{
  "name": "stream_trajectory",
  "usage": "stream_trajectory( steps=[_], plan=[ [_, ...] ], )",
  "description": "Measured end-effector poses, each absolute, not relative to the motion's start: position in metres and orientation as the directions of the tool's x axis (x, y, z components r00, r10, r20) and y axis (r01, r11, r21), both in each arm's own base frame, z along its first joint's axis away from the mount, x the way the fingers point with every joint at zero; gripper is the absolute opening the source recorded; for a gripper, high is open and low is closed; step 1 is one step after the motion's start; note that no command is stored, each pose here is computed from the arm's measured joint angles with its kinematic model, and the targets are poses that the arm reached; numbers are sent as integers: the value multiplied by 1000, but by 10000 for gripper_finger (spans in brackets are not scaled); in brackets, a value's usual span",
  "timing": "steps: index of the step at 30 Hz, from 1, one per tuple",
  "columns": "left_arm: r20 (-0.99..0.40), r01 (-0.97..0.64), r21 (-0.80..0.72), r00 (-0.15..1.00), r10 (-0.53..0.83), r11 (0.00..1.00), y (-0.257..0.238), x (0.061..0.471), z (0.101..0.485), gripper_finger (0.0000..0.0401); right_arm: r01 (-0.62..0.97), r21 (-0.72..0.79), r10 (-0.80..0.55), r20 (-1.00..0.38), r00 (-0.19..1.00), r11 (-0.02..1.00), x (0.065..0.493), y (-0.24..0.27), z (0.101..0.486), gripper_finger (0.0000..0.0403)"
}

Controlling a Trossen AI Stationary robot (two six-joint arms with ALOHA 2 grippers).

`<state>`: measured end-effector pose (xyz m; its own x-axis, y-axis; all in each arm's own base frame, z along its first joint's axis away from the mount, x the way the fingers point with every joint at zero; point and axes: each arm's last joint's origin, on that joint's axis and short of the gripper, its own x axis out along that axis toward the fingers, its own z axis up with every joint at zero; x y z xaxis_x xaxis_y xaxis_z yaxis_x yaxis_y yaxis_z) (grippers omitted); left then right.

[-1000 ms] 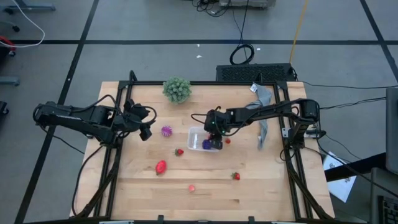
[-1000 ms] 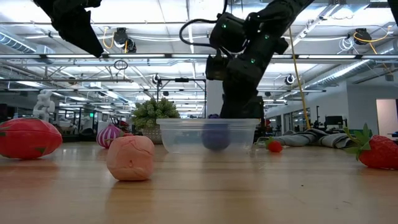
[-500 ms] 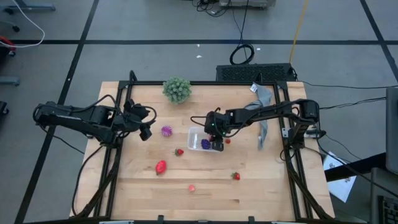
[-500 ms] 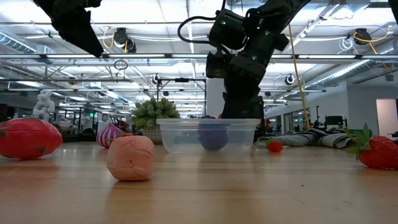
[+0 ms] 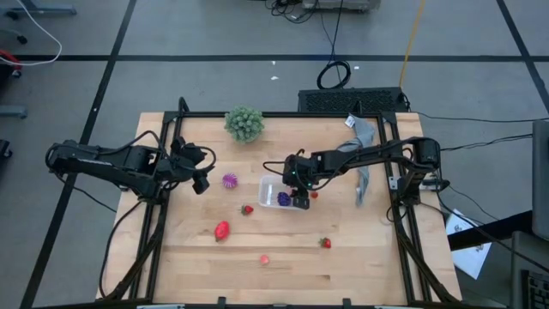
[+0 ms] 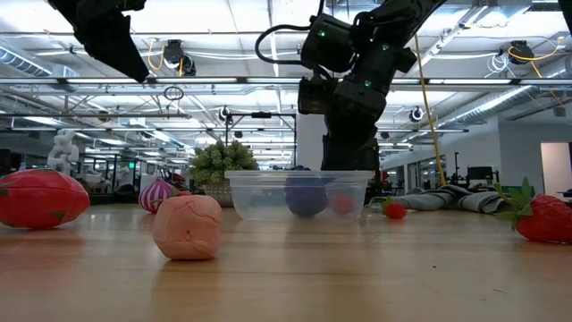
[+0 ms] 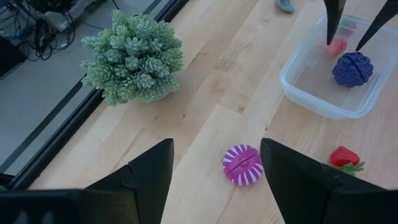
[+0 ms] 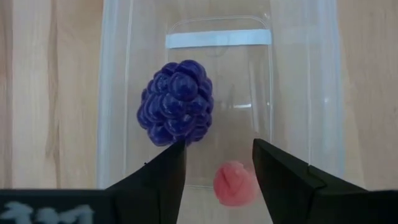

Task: Pick and placing Produce into tupperware
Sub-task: Put the top right strawberry into the transparent container

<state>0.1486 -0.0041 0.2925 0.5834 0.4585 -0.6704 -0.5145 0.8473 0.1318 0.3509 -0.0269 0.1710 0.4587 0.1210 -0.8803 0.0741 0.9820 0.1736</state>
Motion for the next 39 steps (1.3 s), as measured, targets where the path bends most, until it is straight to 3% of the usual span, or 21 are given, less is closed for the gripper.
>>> stream_trajectory(
  steps=[17, 21, 39],
  plan=[
    [-671, -512, 136, 582, 459, 848, -4, 149, 292, 243, -134, 116, 164, -878, 449, 984, 351, 35, 172, 178],
    [-671, -513, 134, 583, 458, 848, -4, 149, 292, 243, -109, 37, 83, -883, 463, 993, 352, 27, 172, 178],
    [-671, -513, 134, 583, 458, 848, -4, 149, 292, 243, -47, 24, 43, -892, 449, 999, 351, -6, 171, 178]
  ],
)
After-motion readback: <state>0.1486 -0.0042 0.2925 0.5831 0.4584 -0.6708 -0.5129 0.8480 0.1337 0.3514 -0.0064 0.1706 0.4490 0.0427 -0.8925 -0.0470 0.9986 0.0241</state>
